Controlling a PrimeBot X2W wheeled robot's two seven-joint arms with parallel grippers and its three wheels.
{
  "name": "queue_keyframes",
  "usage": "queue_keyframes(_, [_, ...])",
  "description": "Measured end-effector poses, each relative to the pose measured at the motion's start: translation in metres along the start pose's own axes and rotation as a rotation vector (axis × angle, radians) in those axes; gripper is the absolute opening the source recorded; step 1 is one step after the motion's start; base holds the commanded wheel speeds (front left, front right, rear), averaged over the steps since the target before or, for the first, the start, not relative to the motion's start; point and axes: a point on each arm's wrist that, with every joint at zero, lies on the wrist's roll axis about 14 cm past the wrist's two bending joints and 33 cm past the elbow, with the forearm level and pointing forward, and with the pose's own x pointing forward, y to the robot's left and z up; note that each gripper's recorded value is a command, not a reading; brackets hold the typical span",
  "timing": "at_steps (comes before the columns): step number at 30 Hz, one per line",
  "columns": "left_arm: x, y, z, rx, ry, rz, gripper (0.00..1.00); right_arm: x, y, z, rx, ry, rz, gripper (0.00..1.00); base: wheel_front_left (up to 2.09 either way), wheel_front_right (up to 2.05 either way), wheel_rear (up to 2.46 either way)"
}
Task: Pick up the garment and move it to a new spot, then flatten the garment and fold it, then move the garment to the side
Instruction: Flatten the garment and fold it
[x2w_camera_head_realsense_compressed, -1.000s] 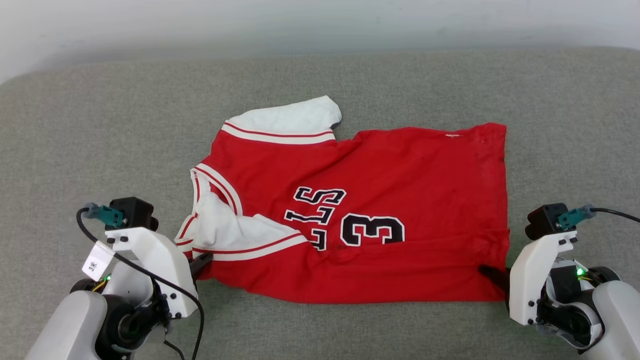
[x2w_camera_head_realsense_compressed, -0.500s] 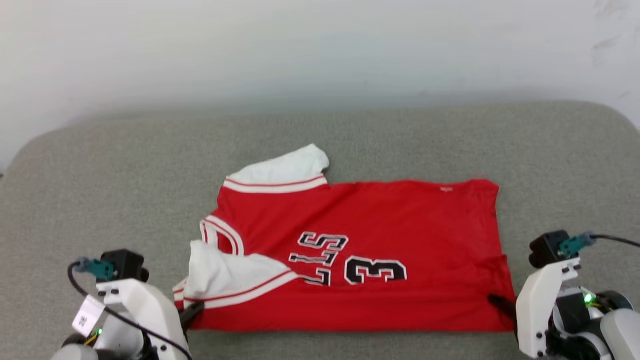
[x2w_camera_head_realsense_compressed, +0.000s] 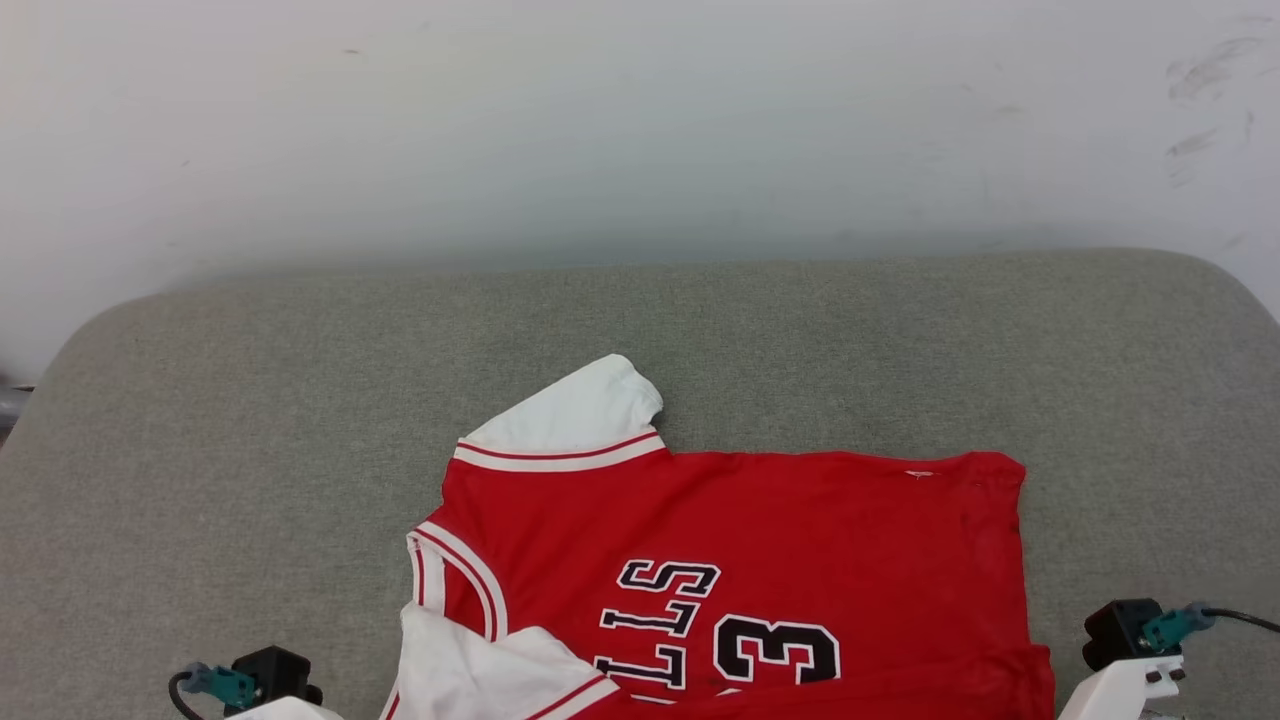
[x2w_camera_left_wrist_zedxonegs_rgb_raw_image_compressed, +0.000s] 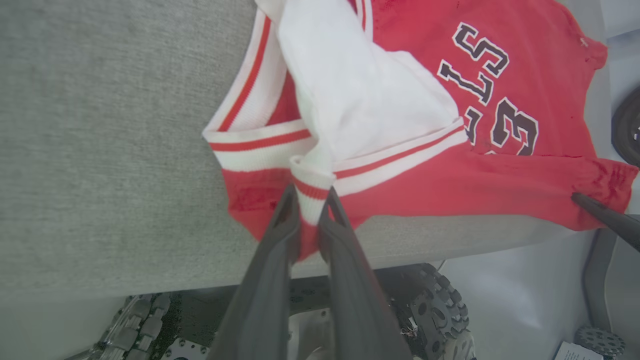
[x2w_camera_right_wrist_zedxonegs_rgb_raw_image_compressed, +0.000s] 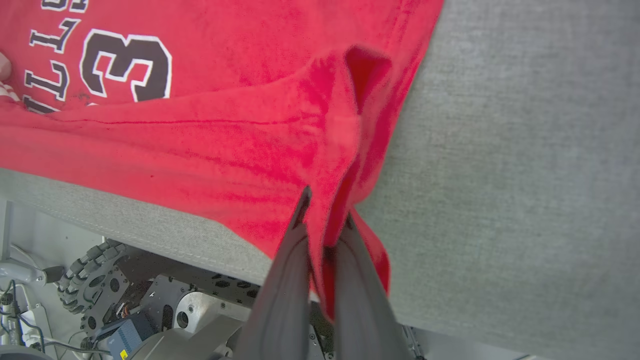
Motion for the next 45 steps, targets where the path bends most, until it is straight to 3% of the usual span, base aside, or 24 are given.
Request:
queue_keyframes(1, [0.003, 0.001, -0.005, -0.005, 0.01, 0.0, 0.0, 0.001, 0.0, -0.005, 0.008, 0.004, -0.003, 0.0, 0.0, 0.0, 0.0])
queue_keyframes(2, [0.005, 0.003, -0.008, -0.014, 0.012, 0.006, 0.0, 0.002, 0.0, -0.008, 0.016, 0.001, -0.006, 0.18, 0.0, 0.0, 0.0])
queue_keyframes(3, [0.008, 0.004, -0.009, -0.022, 0.01, 0.005, 0.0, 0.003, 0.0, -0.01, 0.026, -0.006, -0.007, 0.44, 0.0, 0.0, 0.0])
queue_keyframes(4, [0.011, 0.006, -0.011, -0.028, 0.008, 0.007, 0.0, 0.004, -0.001, -0.01, 0.018, -0.019, -0.016, 1.0, 0.0, 0.0, 0.0])
queue_keyframes(5, [0.013, 0.007, -0.013, -0.023, 0.016, 0.008, 0.26, 0.003, -0.002, -0.009, 0.014, -0.04, -0.023, 1.0, 0.0, 0.0, 0.0])
queue_keyframes(6, [0.015, 0.007, -0.015, -0.029, 0.02, 0.007, 0.82, 0.004, -0.001, -0.008, 0.02, -0.057, -0.021, 1.0, 0.0, 0.0, 0.0])
queue_keyframes(7, [0.017, 0.006, -0.015, -0.035, 0.017, 0.001, 1.0, 0.004, 0.0, -0.006, 0.019, -0.082, -0.02, 1.0, 0.0, 0.0, 0.0])
queue_keyframes(14, [0.022, 0.009, -0.003, -0.022, -0.048, -0.002, 1.0, -0.006, 0.005, 0.027, 0.017, -0.316, -0.018, 1.0, 0.0, 0.0, 0.0])
queue_keyframes(16, [0.019, 0.008, 0.019, 0.023, -0.14, 0.002, 1.0, -0.018, 0.005, 0.051, 0.019, -0.472, -0.03, 1.0, 0.0, 0.0, 0.0])
queue_keyframes(22, [0.01, -0.004, 0.052, 0.078, -0.292, -0.02, 1.0, -0.04, 0.003, 0.08, -0.011, -0.671, -0.072, 1.0, 0.0, 0.0, 0.0])
queue_keyframes(26, [0.0, -0.022, 0.091, 0.162, -0.477, -0.042, 1.0, -0.055, 0.003, 0.096, -0.038, -0.774, -0.103, 1.0, 0.0, 0.0, 0.0])
queue_keyframes(35, [-0.005, -0.066, 0.146, 0.329, -0.779, -0.09, 1.0, -0.078, 0.005, 0.125, -0.054, -0.888, -0.141, 1.0, 0.0, 0.0, 0.0])
queue_keyframes(45, [0.059, -0.108, 0.201, 0.412, -0.746, -0.183, 1.0, -0.065, -0.006, 0.169, -0.08, -0.927, -0.168, 1.0, 0.0, 0.0, 0.0])
